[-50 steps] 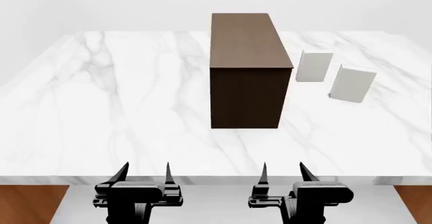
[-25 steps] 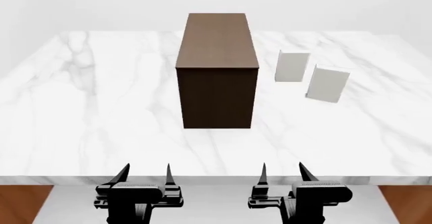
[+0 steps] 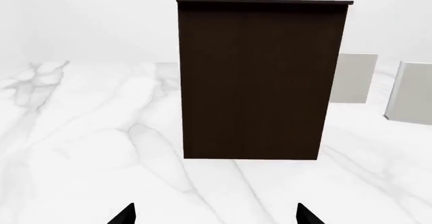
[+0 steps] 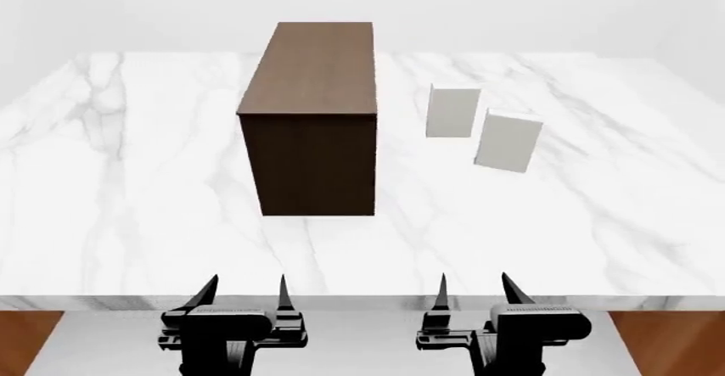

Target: Pick up the book on the right and place it under the cabinet shelf.

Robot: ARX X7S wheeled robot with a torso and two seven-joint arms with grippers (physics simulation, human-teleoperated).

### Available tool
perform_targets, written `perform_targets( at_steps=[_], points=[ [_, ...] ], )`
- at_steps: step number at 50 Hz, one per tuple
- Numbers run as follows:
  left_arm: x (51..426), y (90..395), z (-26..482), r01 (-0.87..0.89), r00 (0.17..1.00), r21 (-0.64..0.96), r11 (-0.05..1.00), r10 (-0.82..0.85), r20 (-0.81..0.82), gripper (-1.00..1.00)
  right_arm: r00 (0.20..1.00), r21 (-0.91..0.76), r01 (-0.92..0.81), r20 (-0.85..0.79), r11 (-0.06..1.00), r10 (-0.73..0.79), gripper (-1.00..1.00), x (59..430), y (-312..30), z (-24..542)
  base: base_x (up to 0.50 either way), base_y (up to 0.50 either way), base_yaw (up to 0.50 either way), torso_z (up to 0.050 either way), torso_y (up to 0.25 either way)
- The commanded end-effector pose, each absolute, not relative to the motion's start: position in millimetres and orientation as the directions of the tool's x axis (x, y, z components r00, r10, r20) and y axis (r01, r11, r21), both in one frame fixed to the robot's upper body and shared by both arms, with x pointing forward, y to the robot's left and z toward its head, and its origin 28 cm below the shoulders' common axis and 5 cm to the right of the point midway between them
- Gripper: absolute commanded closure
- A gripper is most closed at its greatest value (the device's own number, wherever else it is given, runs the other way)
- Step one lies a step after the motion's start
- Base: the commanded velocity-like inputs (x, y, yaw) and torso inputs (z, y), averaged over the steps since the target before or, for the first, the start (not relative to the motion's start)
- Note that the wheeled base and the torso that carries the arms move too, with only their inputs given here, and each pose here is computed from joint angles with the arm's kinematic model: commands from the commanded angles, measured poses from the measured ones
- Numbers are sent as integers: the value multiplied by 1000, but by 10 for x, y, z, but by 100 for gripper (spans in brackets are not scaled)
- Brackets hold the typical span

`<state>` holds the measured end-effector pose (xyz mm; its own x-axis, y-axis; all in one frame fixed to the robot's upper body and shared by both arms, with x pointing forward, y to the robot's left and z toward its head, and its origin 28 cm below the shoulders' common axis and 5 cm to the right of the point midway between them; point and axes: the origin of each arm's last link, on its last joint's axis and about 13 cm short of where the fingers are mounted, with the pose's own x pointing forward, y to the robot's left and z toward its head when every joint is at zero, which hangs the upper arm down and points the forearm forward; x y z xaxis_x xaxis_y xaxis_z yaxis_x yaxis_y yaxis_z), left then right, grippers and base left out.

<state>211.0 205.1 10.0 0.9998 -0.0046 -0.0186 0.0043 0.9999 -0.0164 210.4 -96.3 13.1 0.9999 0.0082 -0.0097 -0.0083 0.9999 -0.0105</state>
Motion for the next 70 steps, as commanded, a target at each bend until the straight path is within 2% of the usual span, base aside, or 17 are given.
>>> perform_targets(
  at_steps=[1,29,39,44,48,57,70],
  points=[
    [2114,2053,99,5,1000,-18,1000,-5,-21,-100,1000,-8,-8,-9,1000,7,-100,2104,-963,131,0,-312,0,0,0],
    [2126,2056,101,6,1000,-20,1000,-6,-23,-100,1000,-3,-9,-11,1000,9,-100,2104,-963,131,0,-307,0,0,0],
    [2121,2063,134,11,1000,-31,999,-12,-25,-100,1000,-6,-8,-1,1000,8,-100,2106,-963,131,0,-30,0,0,0],
    [2116,2062,206,29,999,-26,999,-30,-17,-100,1000,43,-17,21,999,16,-100,2253,-815,212,0,0,0,0,0],
    [2099,2067,318,40,999,-39,998,-41,-7,-100,1000,24,8,11,1000,-8,-100,1929,-1078,297,0,0,0,0,0],
    [2038,2091,734,94,995,-53,994,-92,45,-100,1000,-48,-12,-12,999,12,-100,1959,-1022,701,0,0,0,0,0],
    [2012,2168,1473,193,968,-27,981,-186,171,-100,995,-53,-94,38,994,96,-100,2002,-1002,1368,0,0,0,0,0]
  ],
)
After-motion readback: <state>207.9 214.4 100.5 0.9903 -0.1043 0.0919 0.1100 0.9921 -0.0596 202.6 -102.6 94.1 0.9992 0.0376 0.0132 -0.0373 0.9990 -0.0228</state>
